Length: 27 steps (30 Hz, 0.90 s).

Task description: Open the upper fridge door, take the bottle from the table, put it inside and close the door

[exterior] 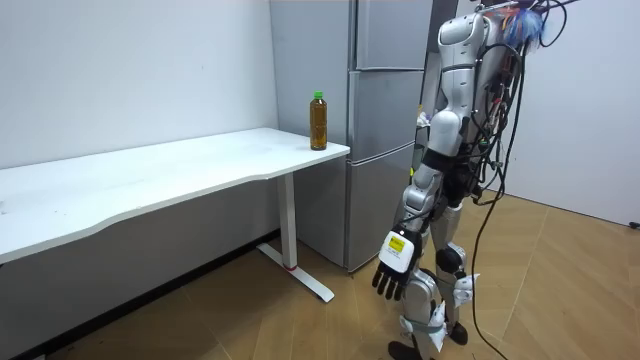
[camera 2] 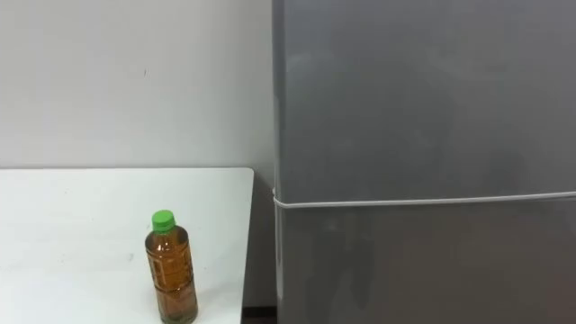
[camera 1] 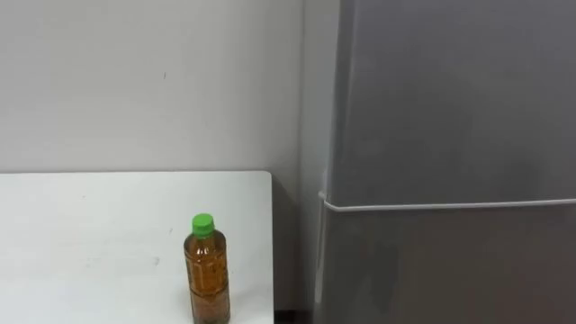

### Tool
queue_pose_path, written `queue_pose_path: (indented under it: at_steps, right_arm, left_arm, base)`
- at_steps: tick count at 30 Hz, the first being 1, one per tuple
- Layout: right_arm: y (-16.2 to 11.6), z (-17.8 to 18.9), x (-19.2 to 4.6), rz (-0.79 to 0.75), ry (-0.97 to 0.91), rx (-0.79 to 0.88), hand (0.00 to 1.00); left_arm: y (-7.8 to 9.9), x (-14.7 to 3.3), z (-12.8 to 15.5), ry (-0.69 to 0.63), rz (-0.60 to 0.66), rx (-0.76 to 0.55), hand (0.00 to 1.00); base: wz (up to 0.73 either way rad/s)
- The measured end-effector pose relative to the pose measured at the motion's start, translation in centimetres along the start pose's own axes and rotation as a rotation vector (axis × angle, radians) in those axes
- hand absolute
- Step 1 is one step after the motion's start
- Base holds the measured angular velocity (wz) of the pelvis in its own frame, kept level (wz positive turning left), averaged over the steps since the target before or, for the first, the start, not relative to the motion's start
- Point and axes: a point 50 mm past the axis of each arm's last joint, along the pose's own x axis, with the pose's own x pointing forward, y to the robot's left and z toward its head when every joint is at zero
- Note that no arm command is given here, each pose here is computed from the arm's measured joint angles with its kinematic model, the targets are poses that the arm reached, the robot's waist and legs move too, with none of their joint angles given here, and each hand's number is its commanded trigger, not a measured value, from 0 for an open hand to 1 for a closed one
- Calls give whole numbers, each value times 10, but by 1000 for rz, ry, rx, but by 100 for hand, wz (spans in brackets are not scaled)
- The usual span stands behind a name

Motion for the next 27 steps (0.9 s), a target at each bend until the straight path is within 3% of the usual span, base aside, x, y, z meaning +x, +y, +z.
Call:
queue_pose_path:
  at_steps: [9, 15, 18, 22, 27]
  right_arm:
    - [0, 0, 0, 3, 1, 0, 0]
    - [-1, -1, 0, 4, 8, 30, 0]
    - [-1, -2, 0, 4, 13, 40, 0]
    - [-1, -2, 0, 0, 13, 48, 0]
    - [-4, -3, -1, -6, 6, 65, 0]
  left_arm:
    - [1, 0, 2, -4, 2, -8, 0]
    - [1, 0, -1, 26, -9, -121, 0]
    - [0, 0, -7, 64, -17, -254, 0]
    - [-2, -1, -14, 129, -16, -563, 0]
    - [11, 0, -3, 106, 55, -809, 0]
  base:
    - [0]
    - [1]
    - [0]
    - [0]
    - [2]
